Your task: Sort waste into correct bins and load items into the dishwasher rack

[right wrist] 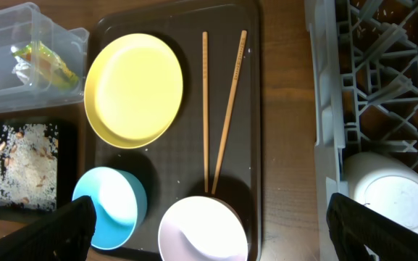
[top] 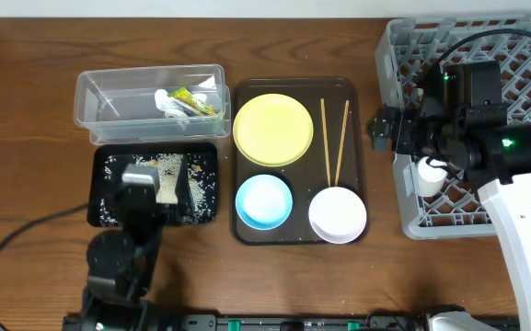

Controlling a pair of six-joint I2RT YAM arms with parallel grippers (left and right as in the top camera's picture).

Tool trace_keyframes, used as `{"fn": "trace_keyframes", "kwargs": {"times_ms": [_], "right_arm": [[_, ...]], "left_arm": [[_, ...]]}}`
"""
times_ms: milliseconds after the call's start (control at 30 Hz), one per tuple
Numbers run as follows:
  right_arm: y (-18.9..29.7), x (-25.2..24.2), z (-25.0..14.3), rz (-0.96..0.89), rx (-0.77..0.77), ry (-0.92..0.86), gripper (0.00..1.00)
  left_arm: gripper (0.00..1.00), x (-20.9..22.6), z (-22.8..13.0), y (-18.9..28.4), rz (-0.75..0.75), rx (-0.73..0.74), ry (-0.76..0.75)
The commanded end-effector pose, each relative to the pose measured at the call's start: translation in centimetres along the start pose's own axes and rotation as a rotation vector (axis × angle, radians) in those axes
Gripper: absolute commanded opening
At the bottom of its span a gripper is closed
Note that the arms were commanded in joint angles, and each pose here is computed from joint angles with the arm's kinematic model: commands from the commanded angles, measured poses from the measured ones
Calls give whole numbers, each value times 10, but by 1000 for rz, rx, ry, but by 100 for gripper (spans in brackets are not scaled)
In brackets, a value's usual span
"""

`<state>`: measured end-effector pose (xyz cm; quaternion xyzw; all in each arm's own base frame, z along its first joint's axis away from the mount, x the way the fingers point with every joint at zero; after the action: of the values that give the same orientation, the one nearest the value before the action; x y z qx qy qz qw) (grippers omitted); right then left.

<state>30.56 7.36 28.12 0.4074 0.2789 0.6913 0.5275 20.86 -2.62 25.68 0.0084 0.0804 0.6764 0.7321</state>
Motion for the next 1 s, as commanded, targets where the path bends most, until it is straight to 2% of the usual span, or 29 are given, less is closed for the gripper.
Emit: {"fn": "trace_keyframes", "kwargs": {"times_ms": [0,400,633,967], "right_arm": [[-2,1,-2,-2,7,17,99],[-2,1,-2,-2,7,17,99],[-2,1,-2,-2,7,17,99],[-2,1,-2,-2,7,17,99]], "left_arm": [[89,9,-14,8,24,-40,13],[89,30,-62,15,102,-93,26],[89,36,-109,2,115,10,23],[90,36,-112,2,117,29,22]]}}
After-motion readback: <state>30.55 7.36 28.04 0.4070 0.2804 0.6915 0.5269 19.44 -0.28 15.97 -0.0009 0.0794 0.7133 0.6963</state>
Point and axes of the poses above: each gripper's point midway between its finger pads, its own y axis back along the fingers, its own x axis along the line the jaws close on, z = x × y, the point moved 5 cm from there along y, back along the fingers, and after that the axes turned 6 degrees about y, right-handed, at the moved point
